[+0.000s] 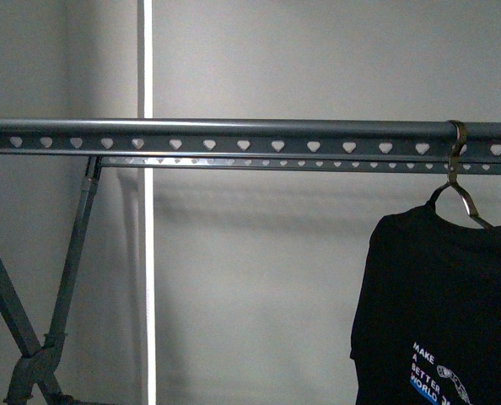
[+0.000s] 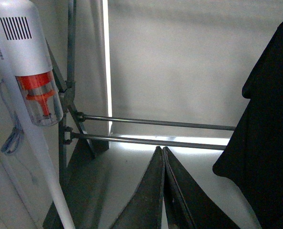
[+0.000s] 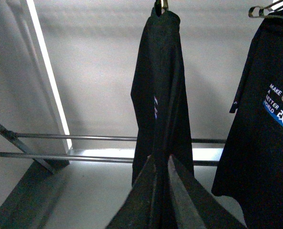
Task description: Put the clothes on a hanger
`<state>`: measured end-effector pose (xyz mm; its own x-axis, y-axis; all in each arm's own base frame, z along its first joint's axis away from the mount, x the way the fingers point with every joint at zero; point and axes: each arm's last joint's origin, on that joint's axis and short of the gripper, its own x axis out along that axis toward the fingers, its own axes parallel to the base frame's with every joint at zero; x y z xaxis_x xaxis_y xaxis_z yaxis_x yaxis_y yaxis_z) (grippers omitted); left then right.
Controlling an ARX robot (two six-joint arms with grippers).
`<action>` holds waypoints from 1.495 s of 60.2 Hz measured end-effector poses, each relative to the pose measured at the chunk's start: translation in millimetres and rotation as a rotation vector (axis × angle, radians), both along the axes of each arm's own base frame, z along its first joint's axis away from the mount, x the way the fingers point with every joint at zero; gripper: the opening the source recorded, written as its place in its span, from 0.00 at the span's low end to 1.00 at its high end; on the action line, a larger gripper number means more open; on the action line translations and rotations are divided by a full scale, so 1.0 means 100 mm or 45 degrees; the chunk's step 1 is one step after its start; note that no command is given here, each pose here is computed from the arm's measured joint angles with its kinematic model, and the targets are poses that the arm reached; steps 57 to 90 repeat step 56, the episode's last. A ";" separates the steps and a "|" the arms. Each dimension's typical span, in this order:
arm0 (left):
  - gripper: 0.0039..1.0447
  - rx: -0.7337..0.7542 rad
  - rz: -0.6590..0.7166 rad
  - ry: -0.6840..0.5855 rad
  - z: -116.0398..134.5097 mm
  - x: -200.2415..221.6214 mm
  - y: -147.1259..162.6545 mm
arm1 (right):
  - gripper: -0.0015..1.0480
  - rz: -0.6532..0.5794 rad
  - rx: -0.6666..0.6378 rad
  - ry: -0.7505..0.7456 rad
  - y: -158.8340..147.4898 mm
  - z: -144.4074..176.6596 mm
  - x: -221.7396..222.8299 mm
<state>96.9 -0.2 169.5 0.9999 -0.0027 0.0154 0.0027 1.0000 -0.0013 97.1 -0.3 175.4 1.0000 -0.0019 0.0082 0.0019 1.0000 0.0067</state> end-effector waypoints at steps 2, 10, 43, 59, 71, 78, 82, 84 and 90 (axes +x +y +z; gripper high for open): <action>0.03 0.000 0.000 0.000 0.00 0.00 0.00 | 0.03 0.000 -0.001 -0.001 0.00 -0.04 0.00; 0.03 0.000 0.000 -0.001 0.00 0.00 0.00 | 0.02 0.000 -0.005 0.015 0.00 -0.11 0.01; 0.38 0.000 0.000 -0.001 0.00 0.00 0.00 | 0.44 0.000 -0.007 0.012 0.00 -0.10 0.01; 0.85 0.000 0.000 -0.001 0.00 0.00 0.00 | 0.91 0.000 -0.007 0.012 0.00 -0.10 0.01; 0.85 0.000 0.000 -0.001 0.00 0.00 0.00 | 0.91 0.000 -0.007 0.012 0.00 -0.10 0.01; 0.85 0.000 0.000 -0.001 0.00 0.00 0.00 | 0.91 0.000 -0.007 0.012 0.00 -0.10 0.01; 0.85 0.000 0.000 -0.001 0.00 0.00 0.00 | 0.91 0.000 -0.007 0.012 0.00 -0.10 0.01; 0.85 0.000 0.000 -0.001 0.00 0.00 0.00 | 0.91 0.000 -0.007 0.012 0.00 -0.10 0.01; 0.85 0.000 0.000 -0.001 0.00 0.00 0.00 | 0.91 0.000 -0.007 0.012 0.00 -0.10 0.01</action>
